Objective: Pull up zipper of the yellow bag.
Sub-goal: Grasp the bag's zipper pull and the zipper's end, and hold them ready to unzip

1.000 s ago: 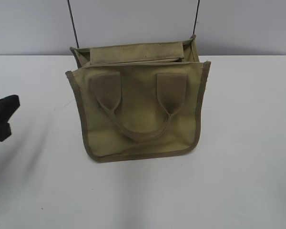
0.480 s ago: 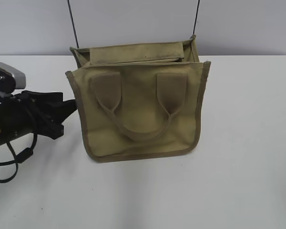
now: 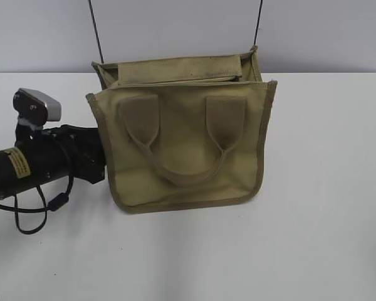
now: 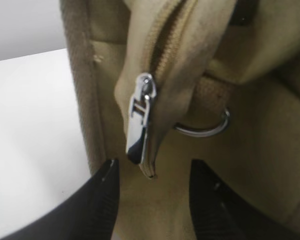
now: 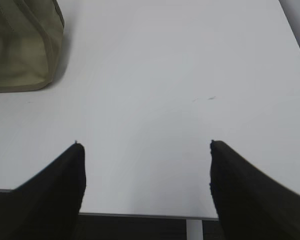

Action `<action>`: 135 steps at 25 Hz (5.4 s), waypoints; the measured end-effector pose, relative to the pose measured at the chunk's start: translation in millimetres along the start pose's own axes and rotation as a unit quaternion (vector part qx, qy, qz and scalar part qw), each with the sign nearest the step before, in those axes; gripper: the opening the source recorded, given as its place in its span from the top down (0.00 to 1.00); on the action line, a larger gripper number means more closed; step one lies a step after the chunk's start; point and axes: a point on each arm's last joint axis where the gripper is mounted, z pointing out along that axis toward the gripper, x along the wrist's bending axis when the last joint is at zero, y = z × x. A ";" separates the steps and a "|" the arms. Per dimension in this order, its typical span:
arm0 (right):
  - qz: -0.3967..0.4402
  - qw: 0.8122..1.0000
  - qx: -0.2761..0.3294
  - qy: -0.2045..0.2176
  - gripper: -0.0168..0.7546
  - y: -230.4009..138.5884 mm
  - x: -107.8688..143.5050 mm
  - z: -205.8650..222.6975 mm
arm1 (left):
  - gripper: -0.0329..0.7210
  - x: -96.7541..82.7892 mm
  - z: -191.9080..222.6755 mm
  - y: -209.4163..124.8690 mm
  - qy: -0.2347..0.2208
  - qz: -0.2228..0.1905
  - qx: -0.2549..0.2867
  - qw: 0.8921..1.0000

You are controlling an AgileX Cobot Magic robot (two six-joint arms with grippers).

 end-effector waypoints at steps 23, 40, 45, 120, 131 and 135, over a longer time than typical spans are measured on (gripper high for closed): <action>0.000 1.000 0.000 0.000 0.25 0.0 0.0 0.0 | 0.95 11.9 18.5 -9.9 0.014 -0.030 0.001 0.999; 0.003 1.000 0.000 0.001 0.25 0.0 0.2 0.0 | 0.95 10.4 -12.0 31.1 0.077 0.027 0.023 0.996; 0.026 0.999 -0.016 0.020 0.25 14.3 3.6 -10.2 | 0.95 9.4 -16.2 40.7 0.081 0.044 0.014 0.996; 0.047 0.904 0.351 0.240 0.53 182.4 333.9 335.4 | 0.95 21.2 -33.3 62.6 0.103 0.087 -0.020 0.991; 0.071 0.920 0.326 0.205 0.84 185.4 330.1 342.2 | 0.95 20.7 -33.3 62.7 0.101 0.089 -0.020 0.991; 0.050 0.922 0.322 0.210 0.90 184.4 331.8 340.7 | 0.95 20.7 -33.3 62.6 0.101 0.089 -0.020 0.991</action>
